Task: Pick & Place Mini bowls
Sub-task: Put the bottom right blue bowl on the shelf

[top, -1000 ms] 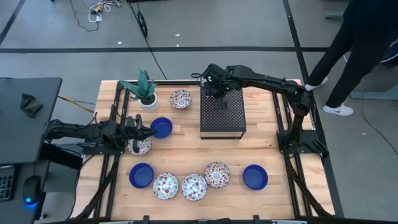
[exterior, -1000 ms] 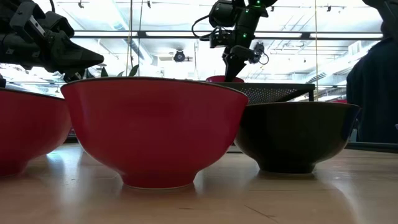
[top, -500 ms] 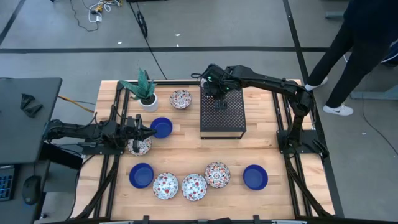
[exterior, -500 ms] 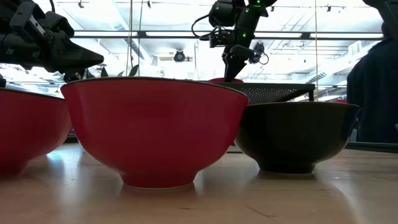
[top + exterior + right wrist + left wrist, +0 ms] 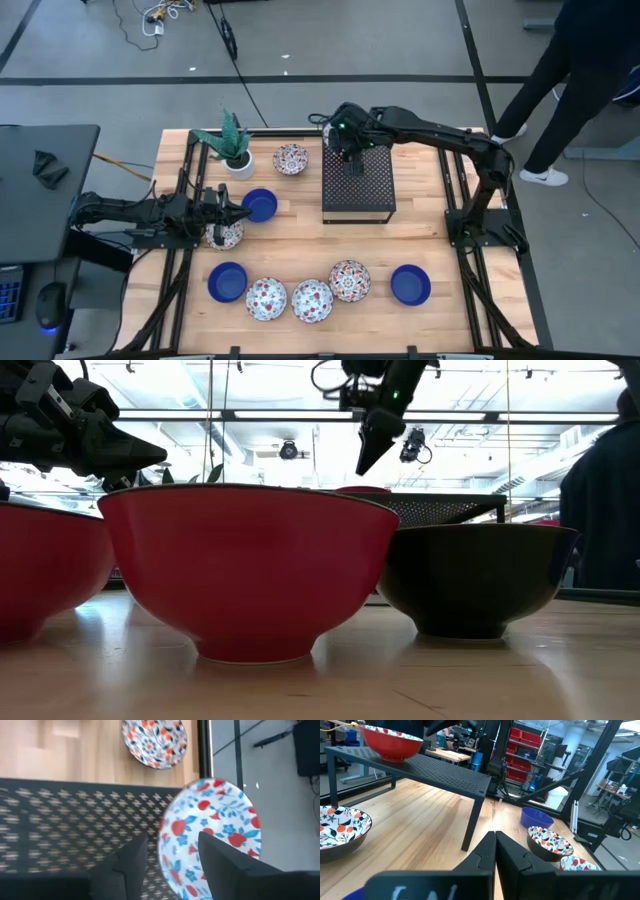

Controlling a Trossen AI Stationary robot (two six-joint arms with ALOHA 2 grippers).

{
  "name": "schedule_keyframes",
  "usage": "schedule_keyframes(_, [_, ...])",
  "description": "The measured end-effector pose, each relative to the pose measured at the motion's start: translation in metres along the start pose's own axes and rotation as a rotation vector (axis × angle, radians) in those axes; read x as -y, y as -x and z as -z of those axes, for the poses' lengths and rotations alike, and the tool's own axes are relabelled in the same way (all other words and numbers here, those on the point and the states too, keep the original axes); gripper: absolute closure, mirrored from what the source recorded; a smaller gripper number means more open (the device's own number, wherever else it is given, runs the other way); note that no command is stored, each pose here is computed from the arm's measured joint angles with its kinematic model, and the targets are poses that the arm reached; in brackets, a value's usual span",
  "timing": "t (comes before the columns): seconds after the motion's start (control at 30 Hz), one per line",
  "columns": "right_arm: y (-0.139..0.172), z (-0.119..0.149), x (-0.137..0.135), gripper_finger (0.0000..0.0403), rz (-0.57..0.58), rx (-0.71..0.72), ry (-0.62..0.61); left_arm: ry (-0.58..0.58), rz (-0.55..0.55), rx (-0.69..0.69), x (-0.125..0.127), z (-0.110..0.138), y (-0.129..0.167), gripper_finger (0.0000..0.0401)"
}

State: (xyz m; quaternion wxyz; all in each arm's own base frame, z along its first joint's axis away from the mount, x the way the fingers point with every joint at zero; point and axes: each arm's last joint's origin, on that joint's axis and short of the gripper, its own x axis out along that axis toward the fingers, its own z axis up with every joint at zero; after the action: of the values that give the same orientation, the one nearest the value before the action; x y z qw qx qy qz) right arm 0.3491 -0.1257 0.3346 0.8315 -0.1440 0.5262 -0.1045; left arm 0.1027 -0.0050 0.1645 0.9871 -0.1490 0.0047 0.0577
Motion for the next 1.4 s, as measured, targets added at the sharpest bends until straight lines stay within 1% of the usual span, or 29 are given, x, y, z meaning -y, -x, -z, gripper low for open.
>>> schedule_keyframes(0.1, [0.016, -0.003, -0.014, 0.0224, -0.019, 0.018, -0.033, 0.000, 0.003, -0.001, 0.000, 0.000, 0.000, 0.0389])
schedule_keyframes(0.2, [0.033, -0.005, -0.042, 0.0230, -0.071, 0.005, -0.038, 0.000, 0.010, -0.004, 0.000, 0.000, 0.000, 0.0389])
schedule_keyframes(0.3, [0.055, -0.005, -0.083, 0.0237, -0.141, -0.029, -0.010, 0.000, 0.010, -0.004, 0.000, 0.000, 0.000, 0.0389])
schedule_keyframes(0.4, [0.080, -0.005, -0.134, 0.0244, -0.210, -0.037, 0.030, 0.000, 0.010, -0.004, 0.000, 0.000, 0.000, 0.0389])
schedule_keyframes(0.47, [0.096, -0.002, -0.171, 0.0249, -0.257, -0.011, 0.068, 0.000, 0.010, -0.004, 0.000, 0.000, 0.000, 0.0389])
schedule_keyframes(0.53, [0.108, 0.006, -0.206, 0.0255, -0.304, 0.010, 0.087, 0.000, 0.010, -0.004, 0.000, 0.000, 0.000, 0.0389])
schedule_keyframes(0.63, [0.115, 0.024, -0.255, 0.0263, -0.364, 0.003, 0.037, 0.000, 0.010, -0.004, 0.000, 0.000, 0.000, 0.0389])
schedule_keyframes(0.73, [0.115, 0.051, -0.301, 0.0270, -0.412, -0.047, -0.027, 0.000, 0.010, -0.004, 0.000, 0.000, 0.000, 0.0389])
schedule_keyframes(0.83, [0.107, 0.084, -0.339, 0.0272, -0.448, -0.119, -0.082, 0.000, 0.010, -0.003, 0.000, 0.000, 0.000, 0.0389])
schedule_keyframes(0.9, [0.100, 0.104, -0.356, 0.0268, -0.456, -0.164, -0.132, 0.000, 0.009, -0.003, 0.000, 0.000, 0.000, 0.0389])
schedule_keyframes(1.0, [0.090, 0.127, -0.374, 0.0253, -0.479, -0.204, -0.203, 0.000, 0.009, -0.003, 0.000, 0.000, 0.000, 0.0389])
schedule_keyframes(1.13, [0.077, 0.151, -0.389, 0.0226, -0.505, -0.218, -0.236, 0.001, 0.008, -0.003, 0.000, 0.000, 0.000, 0.0389])
schedule_keyframes(1.27, [0.063, 0.169, -0.390, 0.0216, -0.466, -0.256, -0.257, 0.001, 0.007, -0.002, 0.000, 0.000, 0.000, 0.0389])
schedule_keyframes(1.4, [0.053, 0.179, -0.387, 0.0232, -0.428, -0.284, -0.262, 0.001, 0.007, -0.002, 0.000, 0.000, 0.000, 0.0389])
